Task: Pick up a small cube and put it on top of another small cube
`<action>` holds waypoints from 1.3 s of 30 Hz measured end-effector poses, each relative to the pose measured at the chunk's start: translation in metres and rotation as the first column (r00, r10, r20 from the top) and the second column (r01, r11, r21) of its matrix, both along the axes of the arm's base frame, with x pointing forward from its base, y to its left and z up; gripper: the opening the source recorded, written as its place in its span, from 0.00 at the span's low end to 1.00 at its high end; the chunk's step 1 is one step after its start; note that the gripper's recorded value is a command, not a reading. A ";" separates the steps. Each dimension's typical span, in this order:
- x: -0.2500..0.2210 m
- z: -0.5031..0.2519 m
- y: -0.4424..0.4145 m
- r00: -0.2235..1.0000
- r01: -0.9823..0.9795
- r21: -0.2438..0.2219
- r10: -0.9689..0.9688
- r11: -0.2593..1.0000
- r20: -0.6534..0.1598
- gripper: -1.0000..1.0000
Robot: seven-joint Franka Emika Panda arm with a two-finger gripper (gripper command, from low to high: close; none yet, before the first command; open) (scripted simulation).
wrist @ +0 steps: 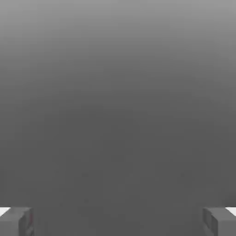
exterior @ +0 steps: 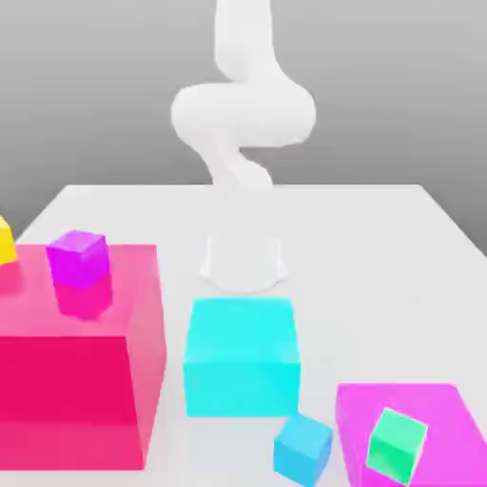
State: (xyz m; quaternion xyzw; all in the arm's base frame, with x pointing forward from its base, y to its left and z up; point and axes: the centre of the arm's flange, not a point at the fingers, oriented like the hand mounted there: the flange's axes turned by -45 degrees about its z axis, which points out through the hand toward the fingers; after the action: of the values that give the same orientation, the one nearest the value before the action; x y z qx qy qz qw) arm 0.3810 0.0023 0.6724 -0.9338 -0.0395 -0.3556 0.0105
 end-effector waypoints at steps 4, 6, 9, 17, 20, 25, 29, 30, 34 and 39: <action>0.048 -0.070 0.010 0.983 -0.150 -0.030 0.146 0.988 -0.115 0.50; 0.067 -0.106 0.017 0.962 -0.222 -0.041 0.212 0.974 -0.170 0.50; 0.089 -0.163 0.030 0.919 -0.326 -0.054 0.303 0.944 -0.250 0.50; 0.109 -0.317 0.062 0.740 -0.584 -0.068 0.495 0.809 -0.456 0.50; 0.103 -0.373 0.073 0.649 -0.673 -0.066 0.546 0.736 -0.529 0.50; 0.084 -0.459 0.073 0.496 -0.789 -0.053 0.583 0.613 -0.644 0.50; 0.081 -0.512 0.073 0.467 -0.808 -0.051 0.586 0.587 -0.662 0.50; 0.081 -0.525 0.072 0.466 -0.808 -0.050 0.586 0.587 -0.663 0.50; 0.080 -0.534 0.072 0.465 -0.808 -0.048 0.586 0.587 -0.664 0.00; 0.080 -0.525 0.072 0.464 -0.809 -0.048 0.586 0.586 -0.664 0.00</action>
State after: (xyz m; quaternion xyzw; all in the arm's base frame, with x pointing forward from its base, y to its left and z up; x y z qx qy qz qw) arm 0.4612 0.0747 0.1469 -0.8750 -0.4841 0.0002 -0.0006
